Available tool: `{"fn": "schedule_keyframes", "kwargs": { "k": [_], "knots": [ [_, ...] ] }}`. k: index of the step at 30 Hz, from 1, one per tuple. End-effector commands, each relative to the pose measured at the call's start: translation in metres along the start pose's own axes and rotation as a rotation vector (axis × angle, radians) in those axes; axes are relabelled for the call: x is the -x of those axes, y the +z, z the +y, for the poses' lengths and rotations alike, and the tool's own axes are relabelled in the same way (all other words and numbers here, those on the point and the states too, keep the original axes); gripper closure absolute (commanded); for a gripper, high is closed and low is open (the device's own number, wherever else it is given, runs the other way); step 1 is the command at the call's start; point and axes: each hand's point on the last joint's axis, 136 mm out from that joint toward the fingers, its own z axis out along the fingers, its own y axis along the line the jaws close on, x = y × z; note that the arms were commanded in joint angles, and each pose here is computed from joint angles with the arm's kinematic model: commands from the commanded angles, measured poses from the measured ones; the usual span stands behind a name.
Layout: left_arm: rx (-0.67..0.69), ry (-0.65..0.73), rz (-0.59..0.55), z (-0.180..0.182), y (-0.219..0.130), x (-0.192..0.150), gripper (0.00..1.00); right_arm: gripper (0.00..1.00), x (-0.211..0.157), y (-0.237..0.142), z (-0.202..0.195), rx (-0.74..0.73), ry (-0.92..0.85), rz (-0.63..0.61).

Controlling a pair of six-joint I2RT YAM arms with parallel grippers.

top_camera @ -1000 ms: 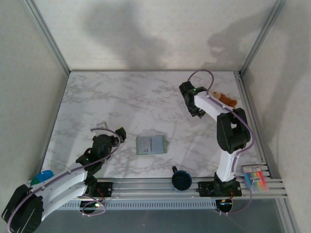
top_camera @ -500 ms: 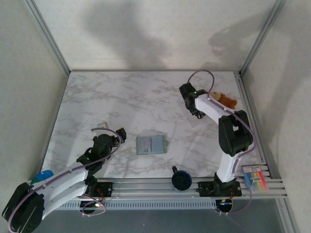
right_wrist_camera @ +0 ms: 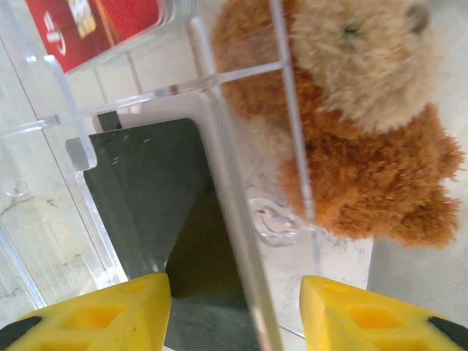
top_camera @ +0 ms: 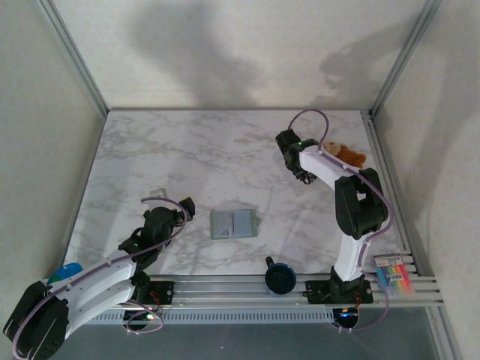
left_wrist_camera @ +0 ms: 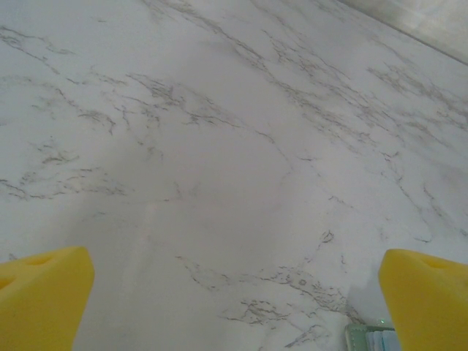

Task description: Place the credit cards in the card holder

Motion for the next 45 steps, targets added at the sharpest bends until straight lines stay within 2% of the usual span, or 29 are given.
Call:
{"fn": "schedule_keyframes", "kwargs": {
  "k": [1,8,19,25,36,45],
  "knots": [
    [-0.005,-0.015,-0.039,-0.006,0.0,0.016,0.0,0.51,-0.001,0.002,0.004,-0.009,-0.02,0.013],
    [-0.001,-0.013,-0.036,-0.006,0.001,0.015,0.0,0.59,0.009,-0.01,-0.015,-0.057,0.04,-0.055],
    [-0.002,-0.016,-0.038,-0.005,0.0,0.015,0.0,0.58,0.009,-0.017,-0.028,-0.108,0.052,-0.068],
    [0.002,-0.018,-0.039,-0.005,0.0,0.016,0.0,0.6,0.009,-0.018,-0.027,-0.112,0.048,-0.072],
    [0.002,-0.018,-0.039,-0.005,0.0,0.016,0.0,0.82,0.01,-0.032,-0.021,-0.043,0.061,-0.1],
    [0.001,-0.016,-0.036,-0.006,0.0,0.016,0.0,0.92,0.008,-0.04,-0.01,0.062,0.079,-0.091]
  ]
}}
